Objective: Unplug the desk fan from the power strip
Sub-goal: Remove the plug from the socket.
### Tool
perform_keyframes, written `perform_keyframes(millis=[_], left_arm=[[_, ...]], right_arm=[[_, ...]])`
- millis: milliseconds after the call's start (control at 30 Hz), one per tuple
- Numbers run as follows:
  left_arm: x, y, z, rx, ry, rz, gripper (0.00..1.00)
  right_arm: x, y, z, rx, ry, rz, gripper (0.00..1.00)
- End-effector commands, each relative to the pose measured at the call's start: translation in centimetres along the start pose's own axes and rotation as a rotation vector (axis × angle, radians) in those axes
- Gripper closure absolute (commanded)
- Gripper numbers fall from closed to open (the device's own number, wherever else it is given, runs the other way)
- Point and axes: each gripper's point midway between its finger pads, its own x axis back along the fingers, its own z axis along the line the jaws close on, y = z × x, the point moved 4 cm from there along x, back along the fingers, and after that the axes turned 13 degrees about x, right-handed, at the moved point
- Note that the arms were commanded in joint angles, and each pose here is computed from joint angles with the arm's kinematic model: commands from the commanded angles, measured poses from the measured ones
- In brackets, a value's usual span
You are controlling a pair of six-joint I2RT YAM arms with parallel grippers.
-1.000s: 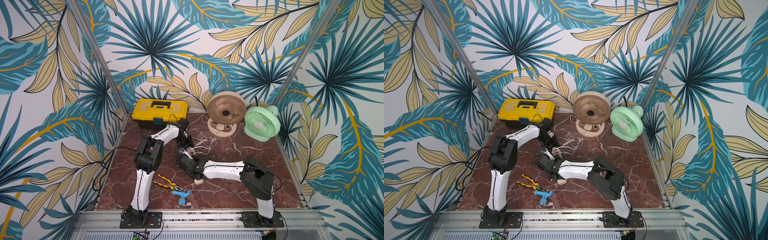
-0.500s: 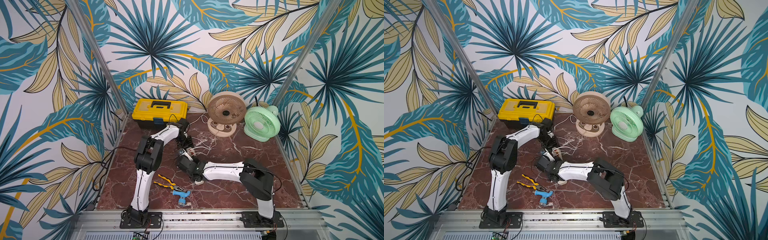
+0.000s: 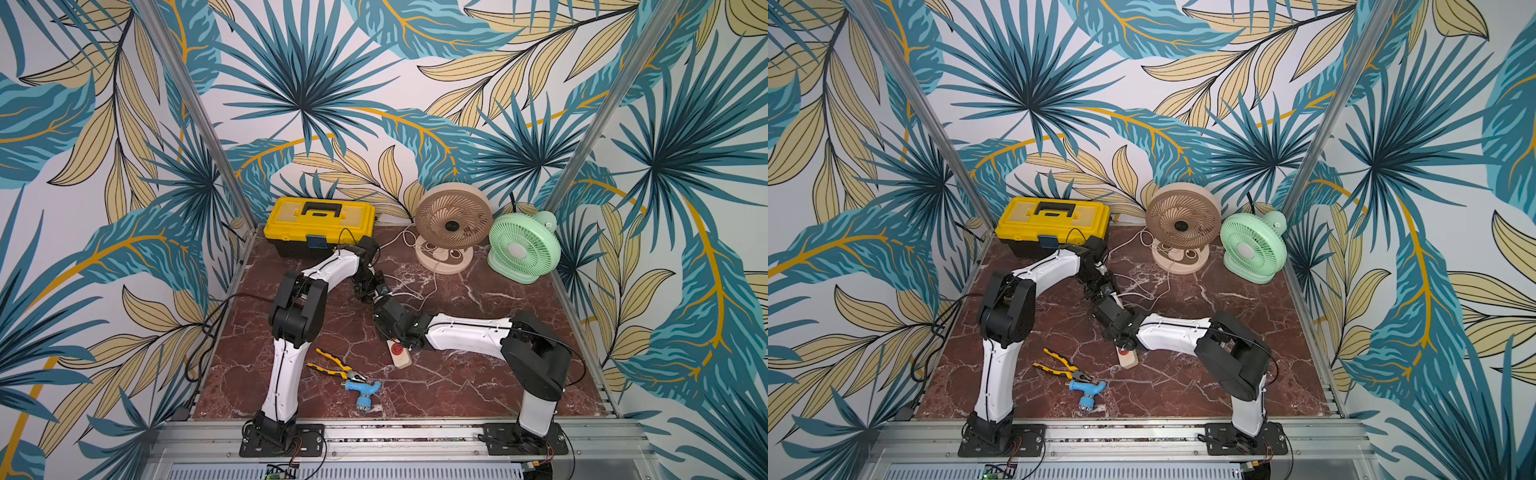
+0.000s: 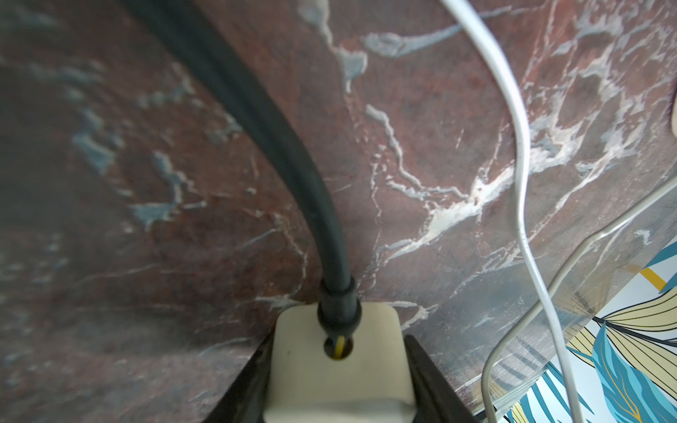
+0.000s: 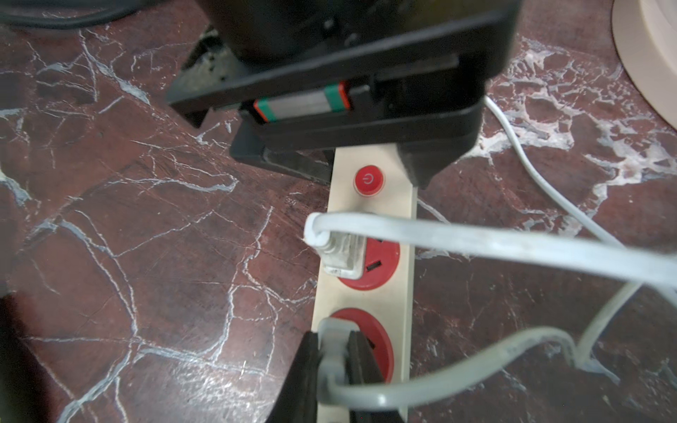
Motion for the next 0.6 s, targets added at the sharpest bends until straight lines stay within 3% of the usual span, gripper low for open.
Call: perform_keyframes(millis=[0,267,567], left_arm=[[-6.1,2.0,6.9,0.001,0.262,-0.034,1.00],[-6.1,2.0,6.8,-0.001,0.265,-0.037,1.00],[-6.1,1.9,6.8,-0.007,0.278,-0.045,1.00]], right_arm=[[-0.3,-1.4,-0.3,-0.003,0.004,0.077,1.00],[-0.3,-0.9,1.8,0.091,0.004,0.092,1.00],[0.4,-0.4,4.3,0.334,-0.139,0.069,1.00]])
